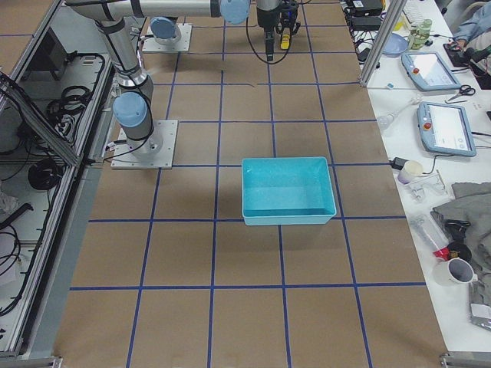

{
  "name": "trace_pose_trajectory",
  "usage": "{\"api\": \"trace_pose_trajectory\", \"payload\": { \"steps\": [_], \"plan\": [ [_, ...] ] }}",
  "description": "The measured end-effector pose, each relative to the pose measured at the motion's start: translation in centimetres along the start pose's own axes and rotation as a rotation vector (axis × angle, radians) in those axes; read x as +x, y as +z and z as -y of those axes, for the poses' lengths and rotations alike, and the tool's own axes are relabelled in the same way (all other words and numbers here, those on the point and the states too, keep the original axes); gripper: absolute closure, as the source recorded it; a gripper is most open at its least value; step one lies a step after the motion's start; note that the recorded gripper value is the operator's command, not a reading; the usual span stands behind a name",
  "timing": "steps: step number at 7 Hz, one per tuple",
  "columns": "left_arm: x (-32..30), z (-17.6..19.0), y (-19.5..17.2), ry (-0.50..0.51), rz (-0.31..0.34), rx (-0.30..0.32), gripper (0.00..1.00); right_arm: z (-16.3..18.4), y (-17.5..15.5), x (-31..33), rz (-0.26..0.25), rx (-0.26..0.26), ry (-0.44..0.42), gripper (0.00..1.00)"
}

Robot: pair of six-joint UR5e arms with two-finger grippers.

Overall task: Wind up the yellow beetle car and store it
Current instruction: 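Slide the pressed car back toward its starting spot with the left gripper, then open the left gripper to release the car and raise the left arm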

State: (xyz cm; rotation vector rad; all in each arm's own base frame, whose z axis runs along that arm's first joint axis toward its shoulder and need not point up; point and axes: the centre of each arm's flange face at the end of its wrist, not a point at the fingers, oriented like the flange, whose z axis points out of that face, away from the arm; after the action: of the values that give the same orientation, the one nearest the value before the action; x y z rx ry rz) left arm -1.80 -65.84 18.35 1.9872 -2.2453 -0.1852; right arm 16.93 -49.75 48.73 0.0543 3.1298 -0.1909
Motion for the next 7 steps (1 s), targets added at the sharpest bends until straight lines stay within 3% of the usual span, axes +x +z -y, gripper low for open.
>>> {"api": "trace_pose_trajectory", "payload": {
  "steps": [3, 4, 5, 6, 7],
  "plan": [
    [-0.1, 2.0, -0.1, -0.028, -0.003, -0.002, 1.0, 0.0, 0.0, 0.0, 0.001, 0.0, 0.0, 0.0],
    [-0.2, 2.7, -0.1, -0.038, -0.003, -0.003, 0.83, 0.0, 0.0, 0.0, 0.001, 0.0, 0.0, 0.0],
    [-0.2, 3.1, -0.1, -0.044, -0.004, -0.003, 0.26, 0.0, 0.0, 0.0, 0.001, 0.0, 0.0, 0.0],
    [-0.2, 3.3, 0.0, -0.052, -0.005, 0.0, 0.0, 0.0, 0.0, 0.0, 0.001, 0.0, 0.0, 0.0],
    [-0.2, 3.5, 0.2, -0.062, -0.003, 0.01, 0.0, 0.0, 0.0, 0.0, 0.001, 0.0, 0.0, 0.0]
  ]
}}
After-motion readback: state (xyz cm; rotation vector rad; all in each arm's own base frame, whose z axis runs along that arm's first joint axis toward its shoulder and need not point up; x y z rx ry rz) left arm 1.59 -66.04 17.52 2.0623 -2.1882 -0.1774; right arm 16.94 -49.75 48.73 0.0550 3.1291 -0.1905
